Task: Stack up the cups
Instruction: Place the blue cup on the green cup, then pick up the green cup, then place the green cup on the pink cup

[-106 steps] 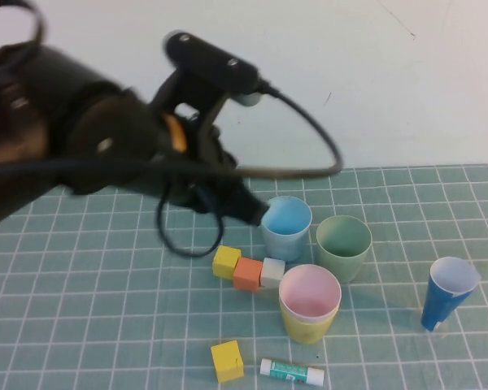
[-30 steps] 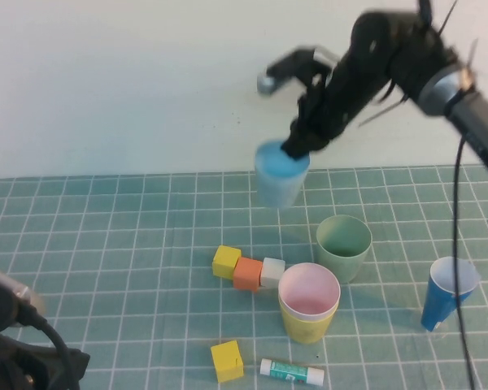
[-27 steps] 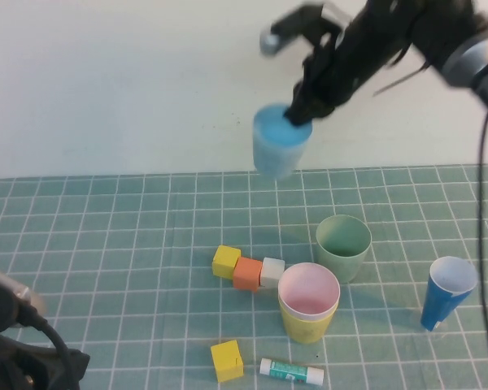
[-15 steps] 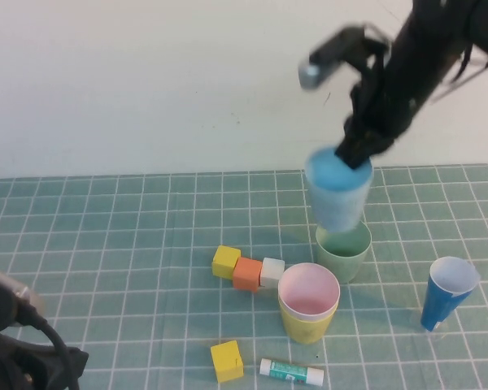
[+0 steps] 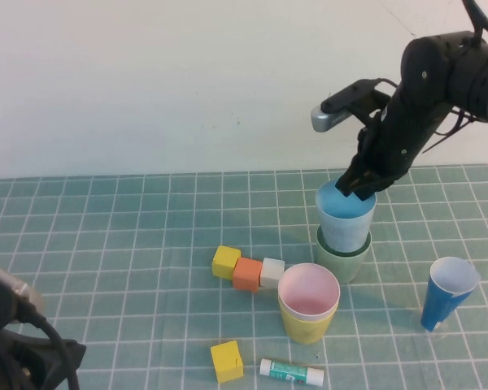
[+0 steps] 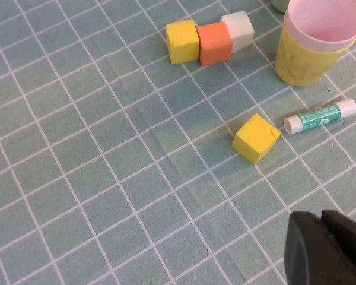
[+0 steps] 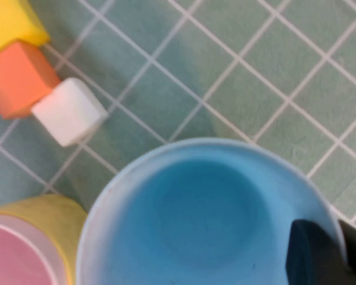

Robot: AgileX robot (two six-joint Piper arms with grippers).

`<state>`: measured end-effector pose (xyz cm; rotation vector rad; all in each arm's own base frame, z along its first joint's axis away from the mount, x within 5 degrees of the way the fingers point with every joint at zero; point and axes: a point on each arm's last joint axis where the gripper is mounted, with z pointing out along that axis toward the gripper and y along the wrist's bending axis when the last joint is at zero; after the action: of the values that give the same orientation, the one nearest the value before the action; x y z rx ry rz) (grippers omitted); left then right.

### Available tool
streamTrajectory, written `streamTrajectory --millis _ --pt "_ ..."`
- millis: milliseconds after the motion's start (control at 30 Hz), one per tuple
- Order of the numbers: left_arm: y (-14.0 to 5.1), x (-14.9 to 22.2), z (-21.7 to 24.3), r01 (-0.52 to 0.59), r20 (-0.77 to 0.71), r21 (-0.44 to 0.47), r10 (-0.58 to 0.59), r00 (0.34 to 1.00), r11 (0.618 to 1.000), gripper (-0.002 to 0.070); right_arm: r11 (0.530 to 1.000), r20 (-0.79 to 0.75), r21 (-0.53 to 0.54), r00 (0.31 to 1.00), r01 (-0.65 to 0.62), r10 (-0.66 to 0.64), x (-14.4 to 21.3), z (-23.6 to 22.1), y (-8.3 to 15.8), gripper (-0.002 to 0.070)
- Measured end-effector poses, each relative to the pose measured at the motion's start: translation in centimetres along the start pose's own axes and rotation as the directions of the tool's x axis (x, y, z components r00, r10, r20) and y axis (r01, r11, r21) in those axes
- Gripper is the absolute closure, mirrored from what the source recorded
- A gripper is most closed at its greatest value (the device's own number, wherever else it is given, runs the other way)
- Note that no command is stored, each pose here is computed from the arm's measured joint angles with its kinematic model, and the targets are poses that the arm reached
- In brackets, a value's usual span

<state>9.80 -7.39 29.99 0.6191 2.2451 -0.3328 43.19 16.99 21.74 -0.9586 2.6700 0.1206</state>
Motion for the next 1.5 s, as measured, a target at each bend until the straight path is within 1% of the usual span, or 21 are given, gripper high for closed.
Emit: streamTrajectory --millis 133,200,233,333,400,467,567,700,767,833,867,900,967,1000,1067,1167,1233,1333,1400,1500 --pt "0.0 0.0 0.0 -0.003 0.0 0.0 0.003 1.0 1.0 0.0677 1.0 -0.029 -0.001 0.999 -0.025 0.025 0.5 0.8 -0.7 0.0657" --pt "0.0 0.0 0.0 -0.003 0.0 0.0 0.003 1.0 1.0 0.0677 0.999 -0.046 -0.004 0.998 -0.042 0.041 0.8 1.2 -1.0 0.0636" --pt "0.0 0.0 0.0 -0.003 0.0 0.0 0.003 1.0 1.0 0.0677 0.999 -0.054 -0.005 0.997 -0.049 0.048 0.9 1.5 -1.2 0.061" --pt "0.0 0.0 0.0 -0.003 0.0 0.0 0.003 1.0 1.0 0.0677 0.998 -0.071 -0.012 0.996 -0.062 0.061 1.2 2.2 -1.4 0.0492" --pt "0.0 0.0 0.0 -0.003 0.0 0.0 0.003 1.0 1.0 0.0677 0.997 -0.088 -0.017 0.994 -0.071 0.069 1.4 2.7 -1.6 0.0369" --pt "0.0 0.0 0.0 -0.003 0.0 0.0 0.003 1.0 1.0 0.0677 0.997 -0.096 -0.028 0.993 -0.077 0.074 1.5 3.1 -1.5 0.0289" --pt "0.0 0.0 0.0 -0.003 0.0 0.0 0.003 1.0 1.0 0.0677 0.995 -0.11 -0.046 0.99 -0.089 0.083 1.6 4.1 -1.5 0.0234" --pt "0.0 0.0 0.0 -0.003 0.005 0.001 0.003 1.0 1.0 0.0677 0.994 -0.107 -0.051 0.99 -0.099 0.093 1.6 5.7 -1.5 0.0215" --pt "0.0 -0.1 0.0 0.0 0.006 0.001 0.0 1.0 1.0 0.0677 0.993 -0.112 -0.058 0.989 -0.106 0.099 1.8 6.8 -1.5 0.0218" --pt "-0.1 0.0 0.0 0.007 0.005 0.008 -0.007 1.0 1.0 0.0677 0.991 -0.125 -0.071 0.987 -0.112 0.103 2.0 7.9 -1.5 0.0255" --pt "-0.1 0.0 0.0 0.011 0.004 0.012 -0.011 1.0 1.0 0.0677 0.99 -0.134 -0.079 0.986 -0.114 0.103 2.1 8.4 -1.4 0.0297" --pt "-0.2 0.0 0.0 0.018 0.002 0.019 -0.018 1.0 1.0 0.0677 0.989 -0.141 -0.088 0.985 -0.116 0.103 2.2 8.8 -1.3 0.0358" --pt "-0.3 0.0 0.0 0.032 -0.001 0.032 -0.032 0.999 0.999 0.0677 0.988 -0.146 -0.103 0.984 -0.118 0.103 2.3 9.3 -1.2 0.0514" --pt "-0.3 0.0 0.0 0.037 -0.002 0.036 -0.037 0.999 0.999 0.0677 0.987 -0.143 -0.109 0.985 -0.117 0.101 2.3 9.4 -1.2 0.057" --pt "-0.4 0.0 0.0 0.044 -0.004 0.043 -0.043 0.999 0.998 0.0677 0.985 -0.135 -0.131 0.986 -0.114 0.096 2.2 9.3 -1.0 0.0621" --pt "-0.4 0.2 0.0 0.054 -0.019 0.045 -0.053 0.998 0.998 0.0677 0.985 -0.119 -0.142 0.99 -0.094 0.077 1.9 8.0 -0.8 0.0626" --pt "-0.4 0.3 0.0 0.054 -0.035 0.042 -0.053 0.998 0.998 0.0677 0.988 -0.086 -0.139 0.995 -0.066 0.054 1.5 5.7 -0.7 0.0626" --pt "-0.4 0.6 0.0 0.055 -0.063 0.037 -0.053 0.997 0.998 0.0677 0.992 -0.017 -0.124 1.0 -0.021 0.019 0.9 0.5 -0.4 0.0626" --pt "-0.4 0.6 0.0 0.057 -0.068 0.037 -0.054 0.996 0.998 0.0677 0.994 0.04 -0.108 0.999 0.003 0.002 0.7 -3.9 0.0 0.0626" --pt "-0.4 0.6 0.0 0.055 -0.063 0.037 -0.053 0.997 0.998 0.0677 0.995 0.089 -0.081 0.994 0.066 -0.059 1.1 -9.3 1.6 0.0626"
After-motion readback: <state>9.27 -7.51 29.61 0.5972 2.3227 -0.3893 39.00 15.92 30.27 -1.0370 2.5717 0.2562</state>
